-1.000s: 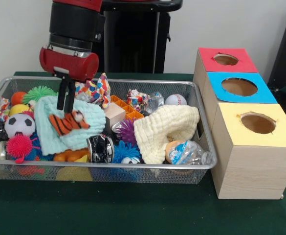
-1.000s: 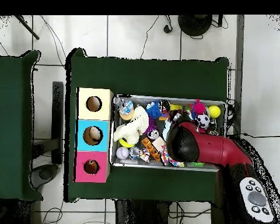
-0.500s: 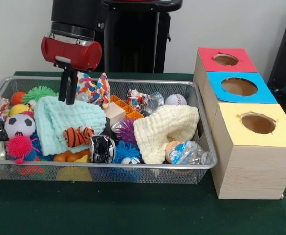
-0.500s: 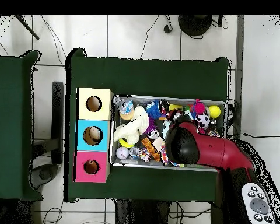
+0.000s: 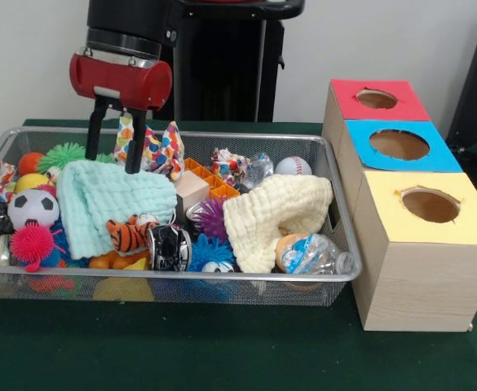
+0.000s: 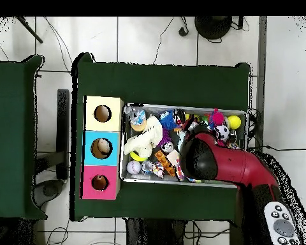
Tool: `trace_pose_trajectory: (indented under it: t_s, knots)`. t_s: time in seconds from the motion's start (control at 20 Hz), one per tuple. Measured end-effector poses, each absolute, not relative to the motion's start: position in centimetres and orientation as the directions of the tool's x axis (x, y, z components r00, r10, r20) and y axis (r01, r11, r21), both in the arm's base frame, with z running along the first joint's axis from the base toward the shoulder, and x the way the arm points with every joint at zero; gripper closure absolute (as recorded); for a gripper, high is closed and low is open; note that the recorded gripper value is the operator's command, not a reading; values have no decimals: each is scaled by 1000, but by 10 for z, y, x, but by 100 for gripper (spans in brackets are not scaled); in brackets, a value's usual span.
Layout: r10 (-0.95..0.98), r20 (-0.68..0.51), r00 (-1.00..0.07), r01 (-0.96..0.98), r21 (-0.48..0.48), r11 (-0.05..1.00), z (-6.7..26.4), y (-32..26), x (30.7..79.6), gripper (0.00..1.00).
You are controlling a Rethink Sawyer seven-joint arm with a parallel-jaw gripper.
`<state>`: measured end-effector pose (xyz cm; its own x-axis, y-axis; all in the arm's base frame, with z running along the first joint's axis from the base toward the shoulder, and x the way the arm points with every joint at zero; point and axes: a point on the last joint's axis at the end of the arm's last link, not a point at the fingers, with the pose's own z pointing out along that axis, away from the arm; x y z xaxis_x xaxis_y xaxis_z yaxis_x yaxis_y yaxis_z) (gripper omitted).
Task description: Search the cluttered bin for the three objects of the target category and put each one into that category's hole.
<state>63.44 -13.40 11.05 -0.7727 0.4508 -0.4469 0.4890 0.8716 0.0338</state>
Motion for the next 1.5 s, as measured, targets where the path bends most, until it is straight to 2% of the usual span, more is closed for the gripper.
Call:
trace_pose_trajectory:
  t_s: [0.55,1.2,1.5]
  knots:
    - [456,-430,-779,489,38,872,100,-132,632,0]
    - [450,-340,-826,463,46,885,33,-100,612,0]
    - [433,-335,-837,442,52,895,11,-83,605,0]
